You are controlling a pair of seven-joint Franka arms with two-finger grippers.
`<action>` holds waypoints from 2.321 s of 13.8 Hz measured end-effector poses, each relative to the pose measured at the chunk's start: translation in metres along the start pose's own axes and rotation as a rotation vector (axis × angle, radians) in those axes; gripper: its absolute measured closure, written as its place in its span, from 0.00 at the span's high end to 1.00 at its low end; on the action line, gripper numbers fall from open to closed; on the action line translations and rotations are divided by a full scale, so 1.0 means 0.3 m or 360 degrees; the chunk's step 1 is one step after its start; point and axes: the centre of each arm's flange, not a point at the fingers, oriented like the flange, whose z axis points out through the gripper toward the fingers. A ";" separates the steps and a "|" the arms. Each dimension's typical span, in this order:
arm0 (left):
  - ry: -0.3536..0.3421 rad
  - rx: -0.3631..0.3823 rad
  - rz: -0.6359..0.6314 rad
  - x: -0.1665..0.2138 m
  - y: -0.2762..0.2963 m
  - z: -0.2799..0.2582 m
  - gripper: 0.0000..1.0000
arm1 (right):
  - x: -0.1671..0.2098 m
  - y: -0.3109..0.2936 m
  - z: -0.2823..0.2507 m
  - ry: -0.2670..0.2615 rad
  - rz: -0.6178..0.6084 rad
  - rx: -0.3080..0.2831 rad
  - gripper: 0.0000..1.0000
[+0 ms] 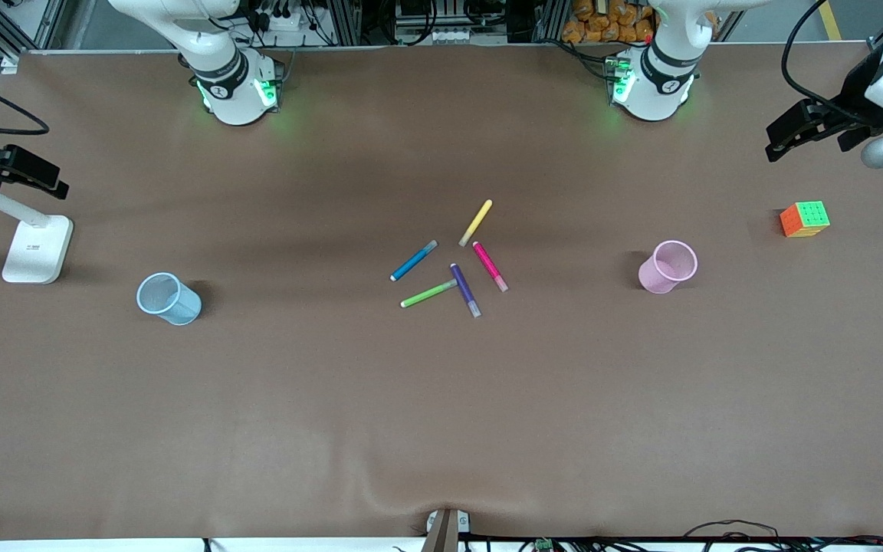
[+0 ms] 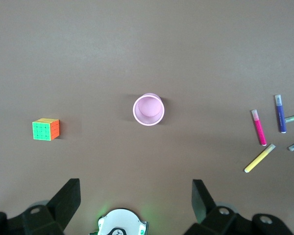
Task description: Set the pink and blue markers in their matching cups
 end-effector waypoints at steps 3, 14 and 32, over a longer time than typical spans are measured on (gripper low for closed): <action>0.0003 -0.0002 0.0005 0.002 -0.008 -0.003 1.00 | -0.001 0.000 0.001 -0.0004 0.0000 0.0000 1.00; -0.0079 0.0008 0.0039 0.058 0.025 0.084 1.00 | -0.001 -0.004 0.000 -0.0004 -0.0004 0.0000 1.00; -0.0302 -0.0048 0.0125 0.136 0.142 0.282 1.00 | 0.174 0.011 0.342 -0.0349 0.0073 -0.0097 1.00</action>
